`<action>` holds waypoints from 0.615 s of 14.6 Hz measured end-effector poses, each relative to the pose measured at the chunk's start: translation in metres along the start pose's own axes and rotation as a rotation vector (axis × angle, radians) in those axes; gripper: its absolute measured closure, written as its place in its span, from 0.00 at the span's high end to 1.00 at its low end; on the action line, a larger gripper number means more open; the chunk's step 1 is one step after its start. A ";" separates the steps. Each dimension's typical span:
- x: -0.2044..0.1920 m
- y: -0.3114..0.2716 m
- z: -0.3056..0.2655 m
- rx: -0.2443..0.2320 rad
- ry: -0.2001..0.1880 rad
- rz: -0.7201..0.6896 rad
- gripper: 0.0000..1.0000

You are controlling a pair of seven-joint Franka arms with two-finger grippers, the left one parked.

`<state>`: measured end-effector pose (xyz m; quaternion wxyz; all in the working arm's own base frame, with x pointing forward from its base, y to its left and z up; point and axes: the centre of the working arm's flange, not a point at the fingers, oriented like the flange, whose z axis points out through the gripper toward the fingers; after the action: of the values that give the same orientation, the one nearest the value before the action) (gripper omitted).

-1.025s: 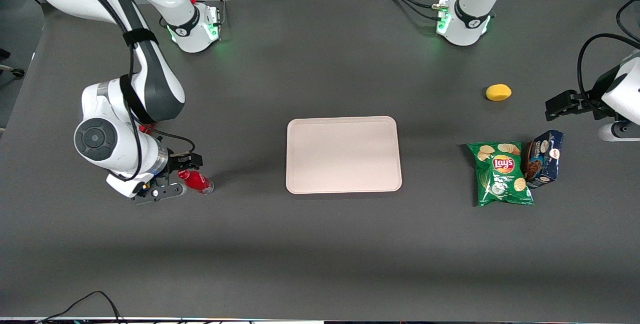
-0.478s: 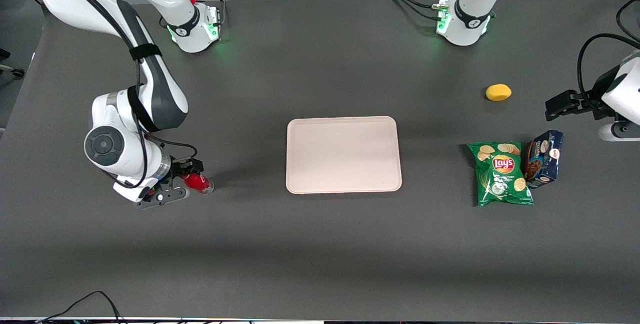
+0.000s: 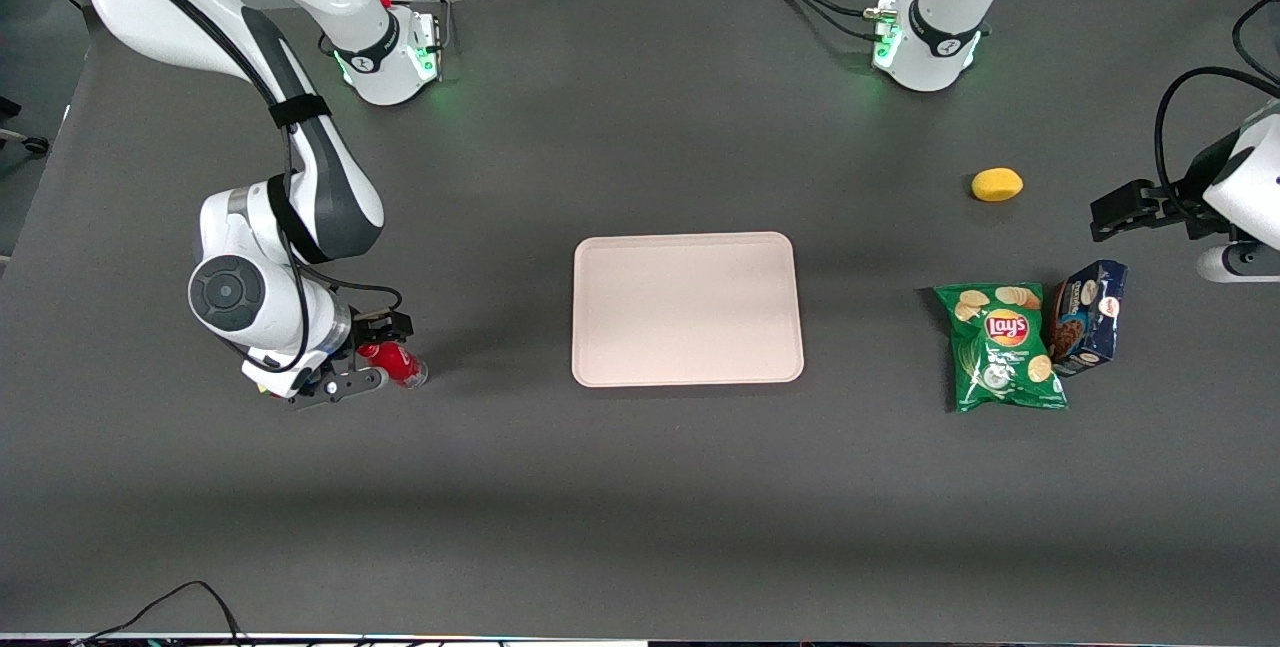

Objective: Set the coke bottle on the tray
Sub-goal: 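Close the right gripper around the bottle's body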

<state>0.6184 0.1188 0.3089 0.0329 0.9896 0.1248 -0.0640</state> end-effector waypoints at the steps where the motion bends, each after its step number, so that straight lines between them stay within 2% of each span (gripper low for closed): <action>1: 0.000 0.000 0.001 0.000 -0.001 0.000 1.00; 5: 0.000 0.002 0.002 0.000 0.008 -0.023 0.89; 9: 0.001 0.007 0.001 -0.001 0.024 -0.036 0.88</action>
<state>0.6214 0.1126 0.3084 0.0305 0.9879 0.1429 -0.0525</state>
